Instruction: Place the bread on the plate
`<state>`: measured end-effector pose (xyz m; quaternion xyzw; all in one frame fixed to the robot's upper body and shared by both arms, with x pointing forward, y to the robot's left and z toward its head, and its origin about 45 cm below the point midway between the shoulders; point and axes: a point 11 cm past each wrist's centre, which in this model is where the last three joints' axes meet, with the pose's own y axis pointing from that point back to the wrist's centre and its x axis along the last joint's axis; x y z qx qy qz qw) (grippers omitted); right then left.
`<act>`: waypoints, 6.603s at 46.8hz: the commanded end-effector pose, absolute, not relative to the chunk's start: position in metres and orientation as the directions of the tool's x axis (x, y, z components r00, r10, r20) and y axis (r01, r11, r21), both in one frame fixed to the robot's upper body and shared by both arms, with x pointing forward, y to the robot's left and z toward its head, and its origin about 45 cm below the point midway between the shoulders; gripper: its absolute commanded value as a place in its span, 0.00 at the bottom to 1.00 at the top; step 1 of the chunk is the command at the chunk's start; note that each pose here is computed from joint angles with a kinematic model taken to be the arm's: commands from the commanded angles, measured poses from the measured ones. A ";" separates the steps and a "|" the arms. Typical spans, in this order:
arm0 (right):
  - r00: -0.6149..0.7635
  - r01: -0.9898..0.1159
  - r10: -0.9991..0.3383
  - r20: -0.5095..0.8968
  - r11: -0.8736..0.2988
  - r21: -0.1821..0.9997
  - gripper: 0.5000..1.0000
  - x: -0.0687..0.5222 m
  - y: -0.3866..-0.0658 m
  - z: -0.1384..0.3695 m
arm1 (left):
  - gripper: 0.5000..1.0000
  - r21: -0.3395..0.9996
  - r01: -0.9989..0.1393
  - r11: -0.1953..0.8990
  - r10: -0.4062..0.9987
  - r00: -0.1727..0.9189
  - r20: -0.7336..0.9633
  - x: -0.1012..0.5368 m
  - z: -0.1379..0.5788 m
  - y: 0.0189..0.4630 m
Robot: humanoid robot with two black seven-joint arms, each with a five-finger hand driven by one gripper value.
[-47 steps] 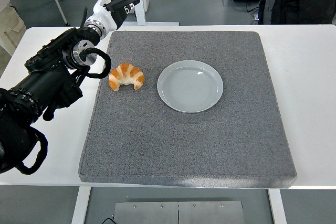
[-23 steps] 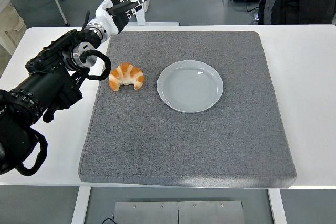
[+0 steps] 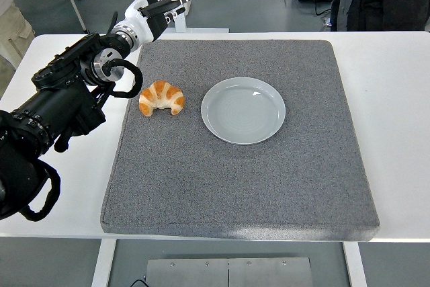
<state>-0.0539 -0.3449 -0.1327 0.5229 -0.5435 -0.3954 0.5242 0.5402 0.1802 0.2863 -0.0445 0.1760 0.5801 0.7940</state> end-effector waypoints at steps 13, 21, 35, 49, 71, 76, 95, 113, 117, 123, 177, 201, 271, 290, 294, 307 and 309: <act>0.096 -0.154 -0.983 0.156 0.141 0.978 1.00 -0.054 -0.345 -0.133 | 0.98 0.166 -0.920 0.355 0.933 0.338 -0.123 0.542 0.294 0.173; 0.096 -0.154 -0.983 0.156 0.141 0.978 1.00 -0.054 -0.345 -0.133 | 0.97 0.162 -0.918 0.361 0.931 0.364 -0.012 0.542 0.297 0.179; 0.096 -0.154 -0.983 0.156 0.141 0.978 1.00 -0.054 -0.345 -0.133 | 0.96 0.087 -0.894 0.439 0.893 0.445 0.068 0.534 0.316 0.180; 0.096 -0.154 -0.983 0.156 0.141 0.978 1.00 -0.054 -0.345 -0.133 | 0.95 0.091 -0.898 0.430 0.875 0.440 0.201 0.514 0.324 0.190; 0.096 -0.154 -0.983 0.156 0.141 0.978 1.00 -0.054 -0.345 -0.133 | 0.98 0.033 -0.900 0.434 0.793 0.399 0.460 0.479 0.337 0.196; 0.096 -0.154 -0.983 0.156 0.141 0.978 1.00 -0.054 -0.345 -0.133 | 0.98 0.031 -0.904 0.425 0.799 0.391 0.456 0.468 0.331 0.198; 0.096 -0.154 -0.983 0.156 0.141 0.978 1.00 -0.054 -0.345 -0.133 | 0.96 0.056 -0.887 0.459 0.741 0.417 0.526 0.443 0.327 0.219; 0.096 -0.154 -0.983 0.156 0.141 0.978 1.00 -0.054 -0.345 -0.133 | 0.96 0.158 -0.853 0.497 0.534 0.445 0.719 0.435 0.304 0.224; 0.096 -0.154 -0.983 0.156 0.141 0.978 1.00 -0.054 -0.345 -0.133 | 0.95 0.214 -0.850 0.481 0.472 0.457 0.754 0.435 0.297 0.229; 0.096 -0.154 -0.983 0.156 0.141 0.978 1.00 -0.054 -0.345 -0.133 | 0.95 0.252 -0.841 0.479 0.408 0.467 0.784 0.433 0.290 0.231; 0.096 -0.154 -0.983 0.156 0.141 0.978 1.00 -0.054 -0.345 -0.133 | 0.95 0.300 -0.854 0.424 0.162 0.398 0.903 0.445 0.229 0.243; 0.096 -0.154 -0.983 0.156 0.141 0.978 1.00 -0.054 -0.345 -0.133 | 0.95 0.287 -0.851 0.439 0.162 0.389 0.907 0.454 0.219 0.223; 0.096 -0.154 -0.983 0.156 0.141 0.978 1.00 -0.054 -0.345 -0.133 | 0.33 0.237 -0.867 0.439 0.199 0.351 0.915 0.450 0.198 0.222; 0.096 -0.154 -0.983 0.156 0.141 0.978 1.00 -0.054 -0.345 -0.133 | 0.00 0.210 -0.858 0.469 0.201 0.335 0.921 0.454 0.210 0.220; 0.096 -0.154 -0.983 0.156 0.141 0.978 1.00 -0.054 -0.345 -0.133 | 0.00 0.183 -0.855 0.485 0.204 0.314 0.927 0.460 0.227 0.214; 0.096 -0.154 -0.983 0.156 0.141 0.978 1.00 -0.054 -0.345 -0.133 | 0.00 0.134 -0.861 0.491 0.192 0.257 0.947 0.479 0.274 0.213; 0.096 -0.154 -0.983 0.156 0.141 0.978 1.00 -0.054 -0.345 -0.133 | 0.00 0.125 -0.860 0.494 0.187 0.246 0.951 0.481 0.280 0.212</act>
